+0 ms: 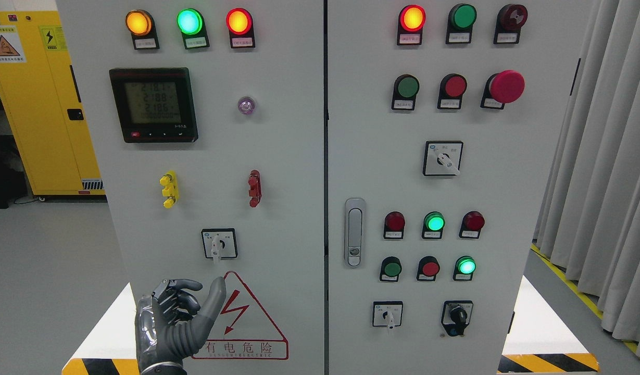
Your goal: Turn on light switch 1
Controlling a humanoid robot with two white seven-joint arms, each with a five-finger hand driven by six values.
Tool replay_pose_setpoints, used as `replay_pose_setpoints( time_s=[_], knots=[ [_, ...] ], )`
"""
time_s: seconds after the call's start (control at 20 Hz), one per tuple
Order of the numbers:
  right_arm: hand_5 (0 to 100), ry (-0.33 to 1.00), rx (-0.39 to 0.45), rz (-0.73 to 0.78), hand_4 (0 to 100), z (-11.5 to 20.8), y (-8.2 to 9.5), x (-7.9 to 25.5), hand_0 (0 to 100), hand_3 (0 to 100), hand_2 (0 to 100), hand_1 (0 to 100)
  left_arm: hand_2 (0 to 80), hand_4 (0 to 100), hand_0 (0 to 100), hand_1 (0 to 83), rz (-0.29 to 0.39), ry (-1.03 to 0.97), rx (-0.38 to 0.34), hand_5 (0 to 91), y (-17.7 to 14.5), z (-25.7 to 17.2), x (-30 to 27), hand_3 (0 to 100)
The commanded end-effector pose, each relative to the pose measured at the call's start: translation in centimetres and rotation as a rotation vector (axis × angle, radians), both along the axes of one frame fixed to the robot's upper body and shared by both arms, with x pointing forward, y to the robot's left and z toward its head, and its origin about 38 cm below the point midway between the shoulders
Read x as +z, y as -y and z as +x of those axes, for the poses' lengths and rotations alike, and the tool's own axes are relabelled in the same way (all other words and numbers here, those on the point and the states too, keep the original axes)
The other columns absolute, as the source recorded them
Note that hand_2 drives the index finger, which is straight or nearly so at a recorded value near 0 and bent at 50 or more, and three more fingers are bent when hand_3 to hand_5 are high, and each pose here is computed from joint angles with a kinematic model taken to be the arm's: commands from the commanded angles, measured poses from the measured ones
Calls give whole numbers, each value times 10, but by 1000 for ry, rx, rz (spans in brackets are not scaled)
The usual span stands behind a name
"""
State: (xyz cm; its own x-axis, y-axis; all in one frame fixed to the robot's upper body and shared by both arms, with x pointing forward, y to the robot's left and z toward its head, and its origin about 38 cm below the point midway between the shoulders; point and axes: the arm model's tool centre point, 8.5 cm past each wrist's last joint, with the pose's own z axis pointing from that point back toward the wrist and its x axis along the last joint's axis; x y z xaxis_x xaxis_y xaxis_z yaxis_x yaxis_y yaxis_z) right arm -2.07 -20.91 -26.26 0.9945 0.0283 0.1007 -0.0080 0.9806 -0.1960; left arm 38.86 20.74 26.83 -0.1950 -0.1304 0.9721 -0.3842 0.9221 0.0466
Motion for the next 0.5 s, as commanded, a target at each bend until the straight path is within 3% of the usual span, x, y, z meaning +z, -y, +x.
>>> replay_pose_setpoints(
  time_s=[0.0,0.45],
  knots=[
    [0,-2,-29,0,0,-1,0,0,0,0,40,500,608,847,70,735,3,18,6,764,3,6,12,905],
    [0,-2,-29,0,0,-1,0,0,0,0,40,500,607,848,79,737,19,4,26,772,3,9,16,907]
  ],
)
